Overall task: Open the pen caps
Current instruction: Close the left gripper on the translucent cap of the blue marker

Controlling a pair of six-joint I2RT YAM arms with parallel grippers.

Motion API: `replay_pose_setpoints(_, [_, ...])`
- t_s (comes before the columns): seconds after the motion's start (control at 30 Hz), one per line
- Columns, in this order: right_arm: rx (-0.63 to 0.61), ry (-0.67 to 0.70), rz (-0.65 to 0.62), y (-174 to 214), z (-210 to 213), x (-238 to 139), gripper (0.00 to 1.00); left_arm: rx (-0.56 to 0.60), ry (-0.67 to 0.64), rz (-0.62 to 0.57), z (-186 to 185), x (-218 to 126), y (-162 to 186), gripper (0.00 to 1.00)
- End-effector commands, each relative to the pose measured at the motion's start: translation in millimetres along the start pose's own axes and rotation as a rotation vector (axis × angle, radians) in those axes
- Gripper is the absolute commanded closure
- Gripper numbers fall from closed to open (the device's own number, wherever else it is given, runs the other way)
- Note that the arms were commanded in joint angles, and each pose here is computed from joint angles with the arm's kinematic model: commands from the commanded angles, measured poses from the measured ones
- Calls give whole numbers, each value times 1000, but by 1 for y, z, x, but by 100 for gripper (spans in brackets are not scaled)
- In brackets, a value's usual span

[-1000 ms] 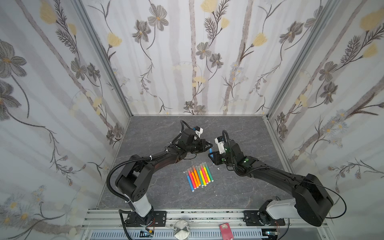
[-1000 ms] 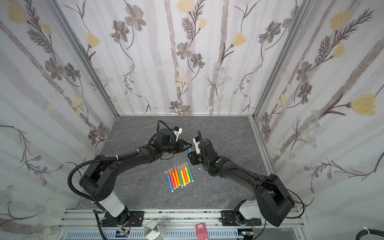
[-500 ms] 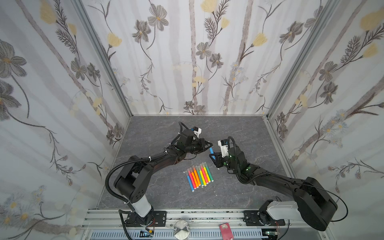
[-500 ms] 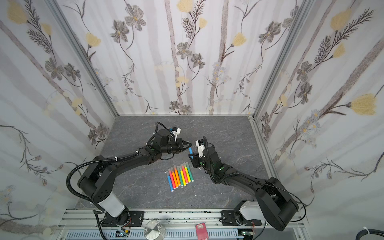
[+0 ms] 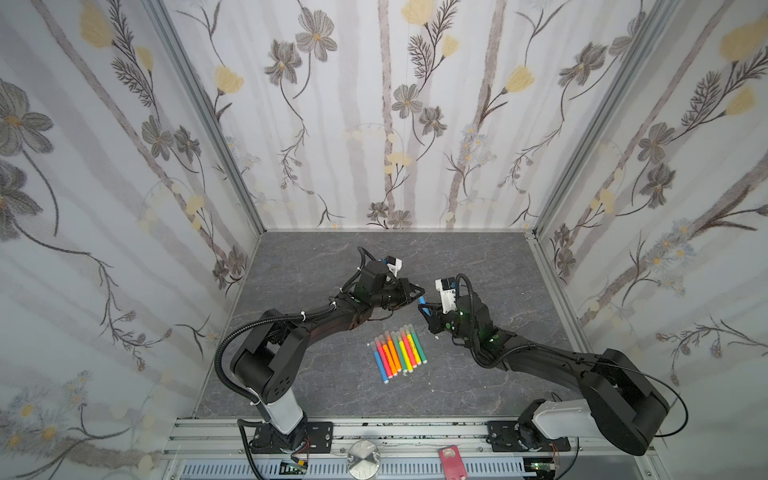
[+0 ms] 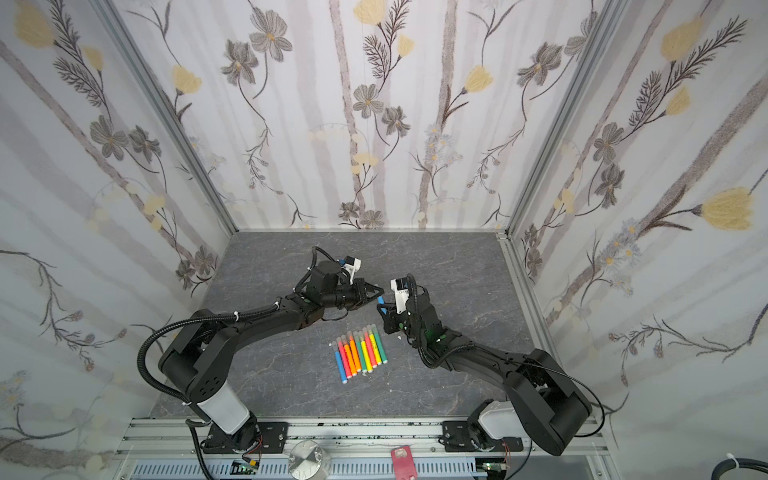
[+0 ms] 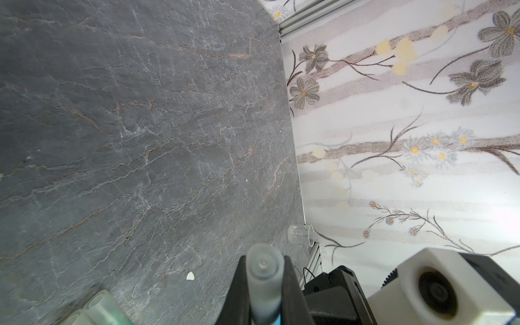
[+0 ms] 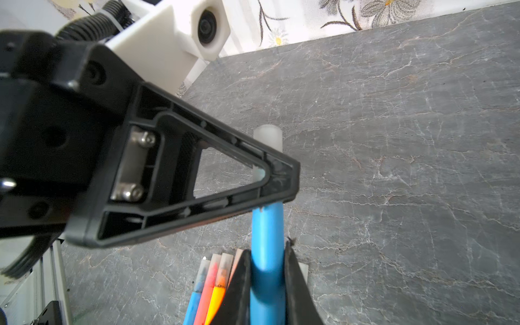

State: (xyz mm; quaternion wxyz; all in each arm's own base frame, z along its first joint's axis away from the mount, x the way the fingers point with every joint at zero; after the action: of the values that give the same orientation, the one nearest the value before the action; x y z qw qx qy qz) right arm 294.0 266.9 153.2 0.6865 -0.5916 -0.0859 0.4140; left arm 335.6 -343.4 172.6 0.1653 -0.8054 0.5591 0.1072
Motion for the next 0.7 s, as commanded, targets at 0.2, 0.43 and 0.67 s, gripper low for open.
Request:
replay_pose_setpoints(0.2, [-4,-21,-38,-8,4,-1,100,8,20,-10,-6,0,-3,78])
replay_pose_setpoints(0.43, [-3,-14,-22,-4,3,-4,100,17,6,-13,-3,4,-5,62])
replay_pose_setpoints(0.67, [-2,-16,-13,-2,3,-5,100,46,-24,-20,-1,3,-8,68])
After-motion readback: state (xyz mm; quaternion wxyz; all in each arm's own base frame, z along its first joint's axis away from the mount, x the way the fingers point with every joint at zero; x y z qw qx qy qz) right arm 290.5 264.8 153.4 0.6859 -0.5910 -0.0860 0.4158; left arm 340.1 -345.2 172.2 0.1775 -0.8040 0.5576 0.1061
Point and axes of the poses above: each gripper's point midway between its finger pads, its own x axis out along the fingers, its own z axis along the line the jaws close on, y = z × x, the point moved 1 cm from there along -x, back along the fingers, and after that the axes turned 11 degrees about -x, right-handed, at the moved point
